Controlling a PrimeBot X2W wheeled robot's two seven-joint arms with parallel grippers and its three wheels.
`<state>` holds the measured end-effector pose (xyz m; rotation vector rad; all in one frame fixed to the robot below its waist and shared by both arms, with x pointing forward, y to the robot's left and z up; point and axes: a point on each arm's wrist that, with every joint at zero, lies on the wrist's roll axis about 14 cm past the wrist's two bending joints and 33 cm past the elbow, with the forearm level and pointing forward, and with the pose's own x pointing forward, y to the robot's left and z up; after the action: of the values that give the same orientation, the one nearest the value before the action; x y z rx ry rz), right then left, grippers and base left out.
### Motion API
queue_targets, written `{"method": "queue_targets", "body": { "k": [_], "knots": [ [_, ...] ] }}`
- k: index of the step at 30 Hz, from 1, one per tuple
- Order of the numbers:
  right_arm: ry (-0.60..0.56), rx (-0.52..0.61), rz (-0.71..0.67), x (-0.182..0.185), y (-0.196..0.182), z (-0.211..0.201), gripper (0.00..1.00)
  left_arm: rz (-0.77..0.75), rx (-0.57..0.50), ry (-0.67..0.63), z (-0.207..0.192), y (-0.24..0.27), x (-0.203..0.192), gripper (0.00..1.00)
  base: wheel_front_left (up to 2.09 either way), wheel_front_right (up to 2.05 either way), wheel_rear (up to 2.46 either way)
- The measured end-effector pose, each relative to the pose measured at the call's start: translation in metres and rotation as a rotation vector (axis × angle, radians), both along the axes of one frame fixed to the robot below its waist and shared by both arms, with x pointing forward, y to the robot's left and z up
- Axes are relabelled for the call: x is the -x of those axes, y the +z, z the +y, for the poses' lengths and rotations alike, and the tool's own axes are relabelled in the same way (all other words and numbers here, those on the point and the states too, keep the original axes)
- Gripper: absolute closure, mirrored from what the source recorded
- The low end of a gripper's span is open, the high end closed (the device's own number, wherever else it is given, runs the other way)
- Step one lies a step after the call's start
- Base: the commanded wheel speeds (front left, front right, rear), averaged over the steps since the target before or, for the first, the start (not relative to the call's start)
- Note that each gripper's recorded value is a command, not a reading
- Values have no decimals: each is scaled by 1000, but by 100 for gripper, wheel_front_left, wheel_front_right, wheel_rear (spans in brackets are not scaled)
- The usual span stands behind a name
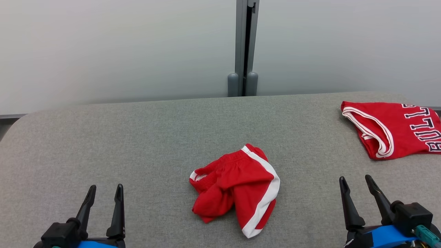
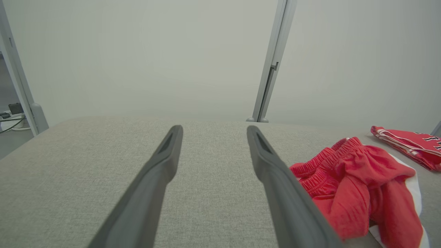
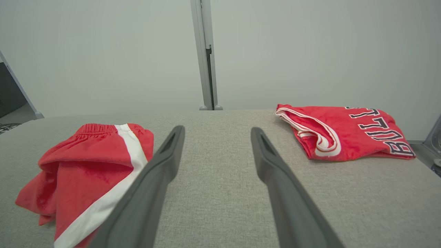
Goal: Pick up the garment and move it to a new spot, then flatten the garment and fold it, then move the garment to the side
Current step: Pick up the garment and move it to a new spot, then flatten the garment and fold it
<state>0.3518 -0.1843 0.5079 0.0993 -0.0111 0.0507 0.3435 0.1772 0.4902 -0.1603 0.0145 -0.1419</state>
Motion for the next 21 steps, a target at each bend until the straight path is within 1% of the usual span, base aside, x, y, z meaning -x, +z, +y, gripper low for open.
{"method": "queue_targets", "body": {
  "k": [16,19,21],
  "knots": [
    [6,-9,9,2,-4,3,0,36,-4,-27,-7,-4,-3,0,0,0,0],
    [8,-10,15,2,-6,4,0,43,-9,-46,-11,-3,-5,0,0,0,0],
    [11,-10,17,1,-7,5,0,46,-18,-82,-17,0,-12,0,0,0,0]
  ]
}}
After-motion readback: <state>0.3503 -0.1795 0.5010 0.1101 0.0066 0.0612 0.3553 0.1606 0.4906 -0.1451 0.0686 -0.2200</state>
